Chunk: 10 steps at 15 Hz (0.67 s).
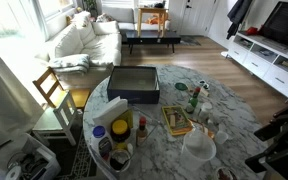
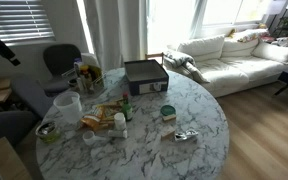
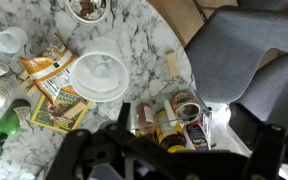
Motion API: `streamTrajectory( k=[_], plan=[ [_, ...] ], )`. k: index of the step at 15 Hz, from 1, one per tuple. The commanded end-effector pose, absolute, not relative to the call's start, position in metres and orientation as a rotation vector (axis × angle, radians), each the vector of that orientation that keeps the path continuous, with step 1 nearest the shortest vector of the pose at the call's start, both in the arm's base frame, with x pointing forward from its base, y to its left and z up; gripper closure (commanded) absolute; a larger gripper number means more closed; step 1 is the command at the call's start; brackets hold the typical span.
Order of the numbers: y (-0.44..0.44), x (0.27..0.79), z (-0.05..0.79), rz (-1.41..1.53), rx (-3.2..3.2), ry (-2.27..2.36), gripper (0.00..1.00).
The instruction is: Remove the bottle with an orange cap from the clear case, put it on the table, put the plastic cup in the clear case ad then put the orange packet in the plastic cup in the clear case
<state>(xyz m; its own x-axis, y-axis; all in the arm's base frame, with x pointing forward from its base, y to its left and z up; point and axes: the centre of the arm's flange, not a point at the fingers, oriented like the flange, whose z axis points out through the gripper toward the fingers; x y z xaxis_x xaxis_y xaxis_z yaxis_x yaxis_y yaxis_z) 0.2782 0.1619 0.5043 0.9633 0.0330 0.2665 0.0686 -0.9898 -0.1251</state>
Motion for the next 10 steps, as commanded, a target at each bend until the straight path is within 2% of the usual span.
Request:
streamTrajectory(
  k=[1,7,10],
  plan=[
    [0.162,0.278,0.504,-0.401,-2.980,-0.077,0.00],
    [0.162,0.278,0.504,-0.401,-2.980,-0.077,0.00],
    [0.157,0.312,0.481,-0.407,-2.959,-0.089,0.00]
  ],
)
